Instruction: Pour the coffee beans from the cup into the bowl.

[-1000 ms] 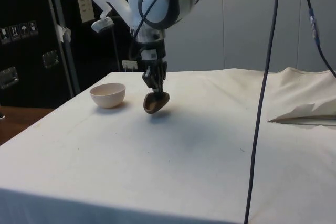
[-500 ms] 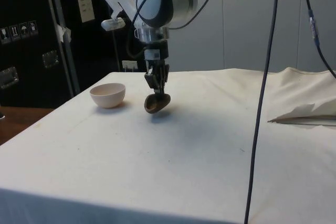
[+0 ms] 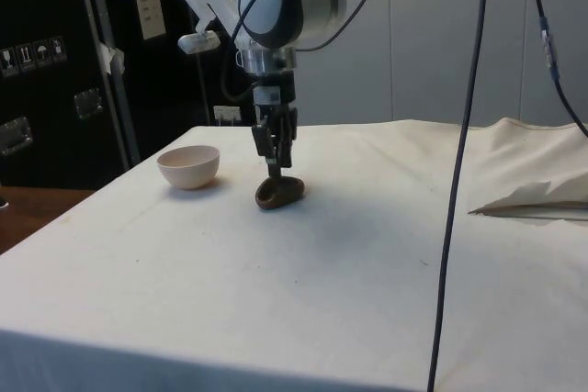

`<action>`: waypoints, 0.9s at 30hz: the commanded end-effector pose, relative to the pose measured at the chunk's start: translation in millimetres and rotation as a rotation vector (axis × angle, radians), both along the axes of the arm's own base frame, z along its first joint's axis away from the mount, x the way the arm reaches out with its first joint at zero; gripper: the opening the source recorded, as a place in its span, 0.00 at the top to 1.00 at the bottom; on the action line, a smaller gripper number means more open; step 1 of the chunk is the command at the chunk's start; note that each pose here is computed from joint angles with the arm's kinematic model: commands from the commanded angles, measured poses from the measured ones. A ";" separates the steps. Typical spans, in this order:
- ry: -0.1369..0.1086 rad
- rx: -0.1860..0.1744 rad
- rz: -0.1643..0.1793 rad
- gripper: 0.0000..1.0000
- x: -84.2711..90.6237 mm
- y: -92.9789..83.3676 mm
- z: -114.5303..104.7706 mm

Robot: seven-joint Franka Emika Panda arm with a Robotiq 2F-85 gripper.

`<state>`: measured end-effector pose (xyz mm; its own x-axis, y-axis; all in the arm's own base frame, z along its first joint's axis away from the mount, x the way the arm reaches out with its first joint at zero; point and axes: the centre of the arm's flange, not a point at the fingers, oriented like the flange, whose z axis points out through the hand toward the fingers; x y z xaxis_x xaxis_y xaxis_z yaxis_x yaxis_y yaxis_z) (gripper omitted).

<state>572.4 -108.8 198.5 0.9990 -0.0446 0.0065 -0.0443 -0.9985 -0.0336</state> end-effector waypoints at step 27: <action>-0.019 0.021 -0.006 0.00 -14.0 -16.5 59.8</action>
<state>560.6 -124.7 254.2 0.9985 -0.0506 0.0225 -0.0495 -0.9976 -0.0491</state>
